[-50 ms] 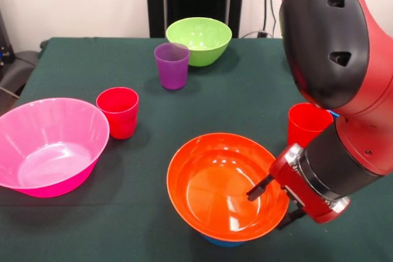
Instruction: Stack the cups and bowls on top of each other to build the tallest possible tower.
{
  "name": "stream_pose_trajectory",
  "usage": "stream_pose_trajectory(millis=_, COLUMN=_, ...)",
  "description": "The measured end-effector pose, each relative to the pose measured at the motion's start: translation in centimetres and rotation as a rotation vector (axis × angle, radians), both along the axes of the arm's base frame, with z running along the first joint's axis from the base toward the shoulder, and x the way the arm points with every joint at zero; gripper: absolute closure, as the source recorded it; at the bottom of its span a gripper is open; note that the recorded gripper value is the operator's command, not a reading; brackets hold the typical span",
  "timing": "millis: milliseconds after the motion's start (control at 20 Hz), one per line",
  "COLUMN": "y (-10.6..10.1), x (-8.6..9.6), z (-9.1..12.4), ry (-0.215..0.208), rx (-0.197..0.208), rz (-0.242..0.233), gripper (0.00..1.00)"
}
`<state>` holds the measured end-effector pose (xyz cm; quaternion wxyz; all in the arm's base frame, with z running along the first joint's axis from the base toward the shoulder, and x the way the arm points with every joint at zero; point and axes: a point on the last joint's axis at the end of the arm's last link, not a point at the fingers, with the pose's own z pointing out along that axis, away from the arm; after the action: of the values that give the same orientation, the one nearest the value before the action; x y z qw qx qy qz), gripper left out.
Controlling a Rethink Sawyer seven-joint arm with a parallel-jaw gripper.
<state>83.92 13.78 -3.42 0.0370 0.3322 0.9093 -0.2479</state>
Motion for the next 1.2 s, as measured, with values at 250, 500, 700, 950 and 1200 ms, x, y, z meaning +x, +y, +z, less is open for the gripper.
stream_pose_trajectory(millis=250, y=-1.0, x=0.1, z=0.7, ry=-0.013, rx=-0.004, rz=-0.009, gripper=0.0)
stream_pose_trajectory(millis=500, y=-2.3, x=0.3, z=1.6, ry=-0.04, rx=-0.018, rz=-0.001, gripper=0.0)
stream_pose_trajectory(millis=700, y=-3.0, x=0.4, z=1.9, ry=-0.065, rx=-0.025, rz=0.004, gripper=0.0)
stream_pose_trajectory(millis=950, y=-4.0, x=0.3, z=2.2, ry=-0.095, rx=-0.036, rz=0.018, gripper=0.0)
stream_pose_trajectory(millis=1200, y=-4.9, x=-0.1, z=2.2, ry=-0.105, rx=-0.045, rz=0.022, gripper=0.0)
